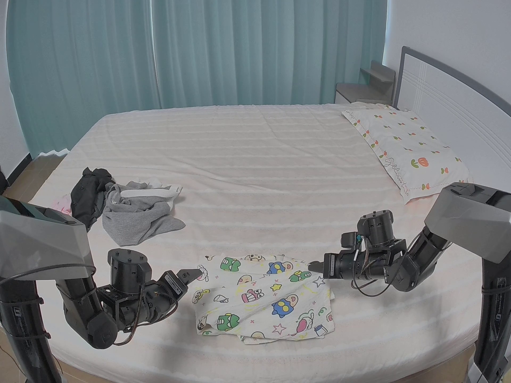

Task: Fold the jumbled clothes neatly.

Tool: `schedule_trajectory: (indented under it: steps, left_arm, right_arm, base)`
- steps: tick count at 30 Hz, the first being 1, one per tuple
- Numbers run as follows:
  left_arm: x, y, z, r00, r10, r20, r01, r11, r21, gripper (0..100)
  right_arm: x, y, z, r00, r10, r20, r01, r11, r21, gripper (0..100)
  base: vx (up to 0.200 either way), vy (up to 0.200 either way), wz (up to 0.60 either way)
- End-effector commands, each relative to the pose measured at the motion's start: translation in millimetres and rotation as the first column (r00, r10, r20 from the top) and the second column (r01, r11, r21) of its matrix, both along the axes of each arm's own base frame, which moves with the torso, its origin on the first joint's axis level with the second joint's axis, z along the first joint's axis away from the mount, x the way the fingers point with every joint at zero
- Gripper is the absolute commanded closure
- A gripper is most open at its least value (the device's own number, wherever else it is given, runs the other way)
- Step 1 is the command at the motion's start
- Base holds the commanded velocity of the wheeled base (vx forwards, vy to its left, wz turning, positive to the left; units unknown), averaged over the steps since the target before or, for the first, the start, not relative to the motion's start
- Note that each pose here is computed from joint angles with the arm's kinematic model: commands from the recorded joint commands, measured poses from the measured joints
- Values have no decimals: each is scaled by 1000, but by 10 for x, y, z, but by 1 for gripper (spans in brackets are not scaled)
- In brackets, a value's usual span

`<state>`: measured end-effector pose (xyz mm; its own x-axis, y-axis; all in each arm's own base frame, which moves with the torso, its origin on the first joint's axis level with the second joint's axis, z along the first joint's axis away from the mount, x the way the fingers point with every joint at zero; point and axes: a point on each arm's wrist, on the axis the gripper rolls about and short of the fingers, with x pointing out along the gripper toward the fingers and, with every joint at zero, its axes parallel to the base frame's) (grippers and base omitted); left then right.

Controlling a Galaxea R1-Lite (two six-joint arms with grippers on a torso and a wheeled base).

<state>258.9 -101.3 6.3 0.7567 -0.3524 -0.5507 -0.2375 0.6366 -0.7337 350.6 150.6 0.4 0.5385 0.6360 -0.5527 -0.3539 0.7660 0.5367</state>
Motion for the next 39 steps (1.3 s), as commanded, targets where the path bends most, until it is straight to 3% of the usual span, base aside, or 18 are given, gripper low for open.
schedule_trajectory:
  steps: [1, 9, 10, 20, 28, 31, 35, 39]
  left_arm:
    - [-2, -3, -5, 1000, -1, -2, 1, 1000, 0, 0]
    - [6, -6, -31, 1000, -1, -8, 1, 1000, 5, 0]
    - [6, -6, -36, 1000, -1, -10, 1, 1000, 5, 0]
    - [6, -15, -34, 1000, -6, -8, 6, 1000, 5, 0]
    - [10, -17, -45, 1000, -7, -11, 8, 1000, 5, 0]
    - [10, -17, -58, 1000, -6, -15, 6, 1000, 8, 0]
    - [20, -11, -80, 1000, -2, -21, 2, 1000, 9, 0]
    - [29, -10, -90, 1000, 1, -22, 0, 1000, 10, 0]
  right_arm:
    - [-10, -13, 37, 1000, -1, 6, 1, 1000, 2, 100]
    - [-43, -2, -72, 998, 28, -53, -31, 998, -55, 100]
    - [-53, 1, -103, 997, 34, -65, -38, 997, -63, 0]
    - [21, 23, -70, 999, 37, -25, -38, 997, -61, 0]
    - [171, 253, 71, 985, 37, 168, -46, 997, 54, 0]
    - [182, 395, -85, 986, 38, 165, -54, 995, 89, 0]
    - [194, 596, -424, 989, 76, 123, -84, 994, 65, 0]
    - [201, 583, -477, 995, 73, 67, -76, 996, 38, 0]
  base:
    - [0, 0, 0]
    - [0, 0, 0]
    - [0, 0, 0]
    - [0, 0, 0]
    - [0, 0, 0]
    - [0, 0, 0]
    - [0, 0, 0]
    - [0, 0, 0]
